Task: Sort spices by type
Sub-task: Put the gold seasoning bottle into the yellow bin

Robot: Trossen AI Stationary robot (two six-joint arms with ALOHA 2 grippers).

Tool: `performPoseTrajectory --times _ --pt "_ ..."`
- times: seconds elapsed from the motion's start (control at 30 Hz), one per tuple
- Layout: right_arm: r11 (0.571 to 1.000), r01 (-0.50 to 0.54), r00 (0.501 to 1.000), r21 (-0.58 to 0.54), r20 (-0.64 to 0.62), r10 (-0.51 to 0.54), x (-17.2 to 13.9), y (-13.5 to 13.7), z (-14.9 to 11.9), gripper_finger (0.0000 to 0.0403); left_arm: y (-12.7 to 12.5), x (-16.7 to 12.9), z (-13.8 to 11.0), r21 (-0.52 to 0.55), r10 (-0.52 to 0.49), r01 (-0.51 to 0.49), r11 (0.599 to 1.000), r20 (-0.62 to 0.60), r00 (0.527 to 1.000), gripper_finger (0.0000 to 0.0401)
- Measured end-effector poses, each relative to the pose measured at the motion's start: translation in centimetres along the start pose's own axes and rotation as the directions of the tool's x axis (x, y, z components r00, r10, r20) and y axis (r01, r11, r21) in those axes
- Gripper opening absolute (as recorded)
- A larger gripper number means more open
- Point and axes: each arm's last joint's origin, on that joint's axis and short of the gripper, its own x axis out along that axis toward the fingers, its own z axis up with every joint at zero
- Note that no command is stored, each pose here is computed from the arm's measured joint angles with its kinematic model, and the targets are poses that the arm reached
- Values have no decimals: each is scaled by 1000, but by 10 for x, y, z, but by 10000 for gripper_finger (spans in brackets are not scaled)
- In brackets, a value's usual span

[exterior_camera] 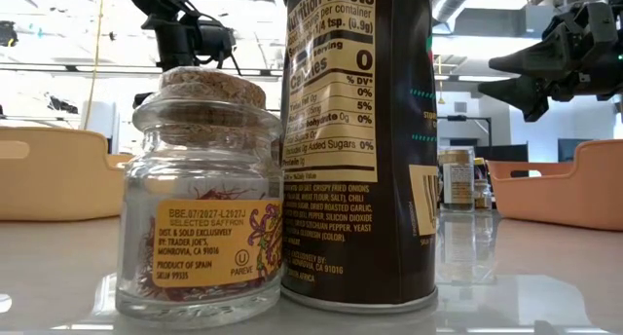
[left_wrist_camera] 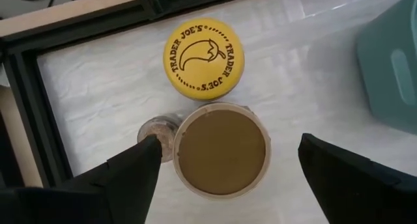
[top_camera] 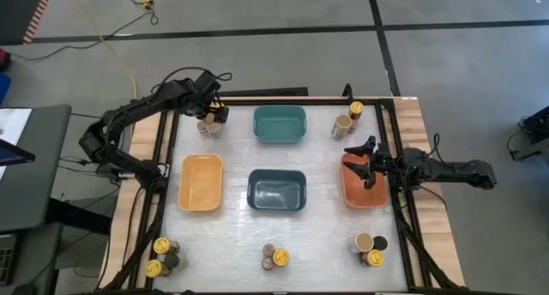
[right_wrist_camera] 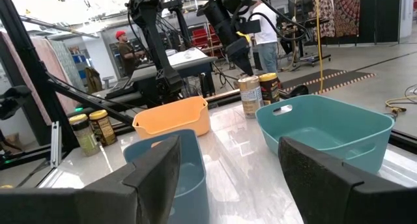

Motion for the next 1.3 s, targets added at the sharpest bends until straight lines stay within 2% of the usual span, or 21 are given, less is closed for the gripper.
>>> performPoseTrajectory --times 0.37,0.6,0.8,0.93,1.07,1.3 --pt "1000 0 1000 0 0 0 0 0 0 286 -1 2 1 -1 5 -5 1000 4 1000 358" --pt "1000 0 1000 0 0 0 0 0 0 286 -5 21 2 -3 66 -66 998 -36 997 358" --pt "1000 0 1000 0 1 0 0 0 0 286 -8 37 -1 -4 82 -83 997 -116 990 358" --pt "1000 0 1000 0 0 0 0 0 0 286 -11 41 -1 -5 73 -74 997 -122 990 356" --pt "1000 0 1000 0 1 0 0 0 0 286 -12 41 -1 -11 66 -68 998 -127 990 341" --pt "1000 0 1000 0 0 0 0 0 0 286 -12 41 -3 -15 50 -53 998 -152 987 280"
